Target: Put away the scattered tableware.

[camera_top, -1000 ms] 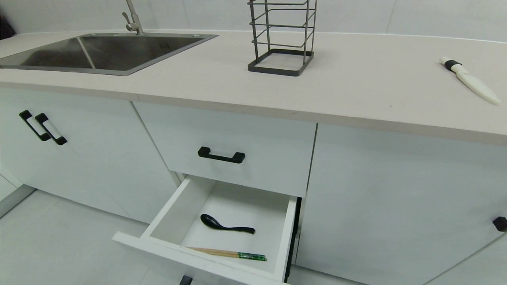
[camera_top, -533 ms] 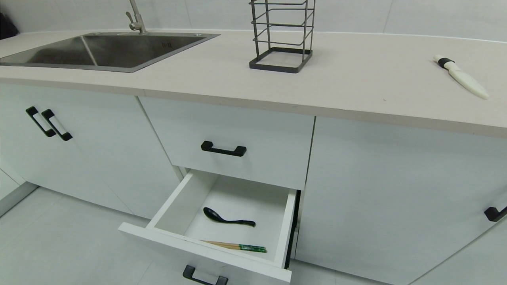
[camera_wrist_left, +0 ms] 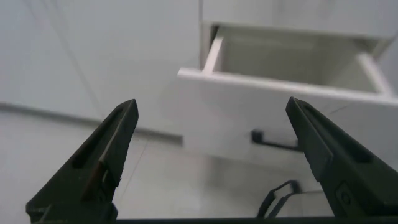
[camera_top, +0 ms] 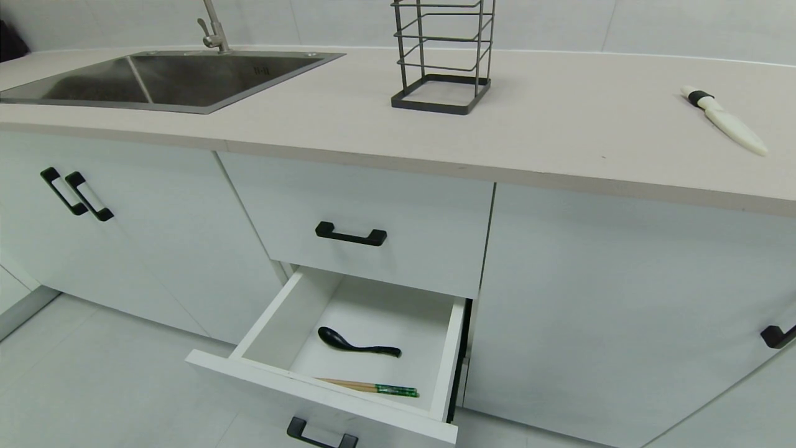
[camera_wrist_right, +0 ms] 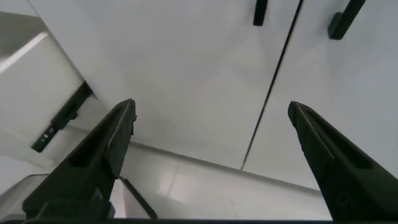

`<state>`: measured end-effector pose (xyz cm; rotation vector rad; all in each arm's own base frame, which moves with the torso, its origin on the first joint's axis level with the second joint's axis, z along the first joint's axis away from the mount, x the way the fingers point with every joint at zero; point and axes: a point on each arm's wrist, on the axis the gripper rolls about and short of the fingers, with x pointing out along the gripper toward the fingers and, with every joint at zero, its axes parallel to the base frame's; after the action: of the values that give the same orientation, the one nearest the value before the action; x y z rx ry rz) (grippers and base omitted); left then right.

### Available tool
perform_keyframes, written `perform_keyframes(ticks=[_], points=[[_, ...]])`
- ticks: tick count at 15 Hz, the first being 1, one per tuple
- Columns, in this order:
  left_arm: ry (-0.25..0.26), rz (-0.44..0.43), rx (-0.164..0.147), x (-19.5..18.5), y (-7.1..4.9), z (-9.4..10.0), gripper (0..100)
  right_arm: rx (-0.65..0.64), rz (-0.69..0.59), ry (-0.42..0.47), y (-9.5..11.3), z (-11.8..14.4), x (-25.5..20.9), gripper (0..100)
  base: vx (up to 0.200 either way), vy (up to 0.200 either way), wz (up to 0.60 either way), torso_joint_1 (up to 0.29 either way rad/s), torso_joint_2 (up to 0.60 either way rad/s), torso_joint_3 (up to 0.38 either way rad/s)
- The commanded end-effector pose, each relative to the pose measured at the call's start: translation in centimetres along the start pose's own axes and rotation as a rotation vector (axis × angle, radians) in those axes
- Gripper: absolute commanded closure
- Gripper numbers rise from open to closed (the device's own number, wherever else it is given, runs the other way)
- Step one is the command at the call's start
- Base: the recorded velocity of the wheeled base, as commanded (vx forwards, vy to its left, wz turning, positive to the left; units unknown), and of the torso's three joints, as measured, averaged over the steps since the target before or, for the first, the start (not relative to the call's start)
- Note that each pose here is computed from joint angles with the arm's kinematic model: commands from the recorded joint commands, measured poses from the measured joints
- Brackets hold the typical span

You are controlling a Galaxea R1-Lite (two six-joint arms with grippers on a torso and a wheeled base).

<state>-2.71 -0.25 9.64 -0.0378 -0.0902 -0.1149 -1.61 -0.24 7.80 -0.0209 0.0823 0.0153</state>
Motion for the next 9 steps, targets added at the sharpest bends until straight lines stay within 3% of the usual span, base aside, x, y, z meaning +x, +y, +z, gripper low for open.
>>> perform_keyframes(ticks=[1, 2, 4, 6, 7, 9], points=[[-0.041, -0.158, -0.070, 0.2, -0.5, 5.6, 0, -0.021, -0.017, -0.016, 0.1, -0.2, -0.2, 0, 0.000, 0.000, 0.00, 0.000, 0.00, 0.000], [0.076, -0.221, -0.116, 1.2, -0.5, 6.2, 0, -0.020, -0.025, -0.028, 0.1, -0.2, -0.3, 0, 0.000, 0.000, 0.00, 0.000, 0.00, 0.000], [0.261, -0.302, -0.154, 2.6, -0.5, 5.0, 0, -0.039, -0.042, -0.076, 0.2, -0.3, -0.6, 0, 0.000, 0.000, 0.00, 0.000, 0.00, 0.000], [0.391, -0.346, -0.166, 4.0, -0.4, 4.1, 0, -0.041, -0.039, -0.078, 0.2, -0.3, -0.6, 0, 0.000, 0.000, 0.00, 0.000, 0.00, 0.000], [0.416, -0.354, -0.167, 4.2, -0.4, 3.8, 0, -0.043, -0.039, -0.078, 0.2, -0.3, -0.6, 0, 0.000, 0.000, 0.00, 0.000, 0.00, 0.000], [0.627, -0.344, -0.184, 5.4, -0.4, 2.2, 0, -0.046, -0.040, -0.081, 0.2, -0.3, -0.6, 0, 0.000, 0.000, 0.00, 0.000, 0.00, 0.000]])
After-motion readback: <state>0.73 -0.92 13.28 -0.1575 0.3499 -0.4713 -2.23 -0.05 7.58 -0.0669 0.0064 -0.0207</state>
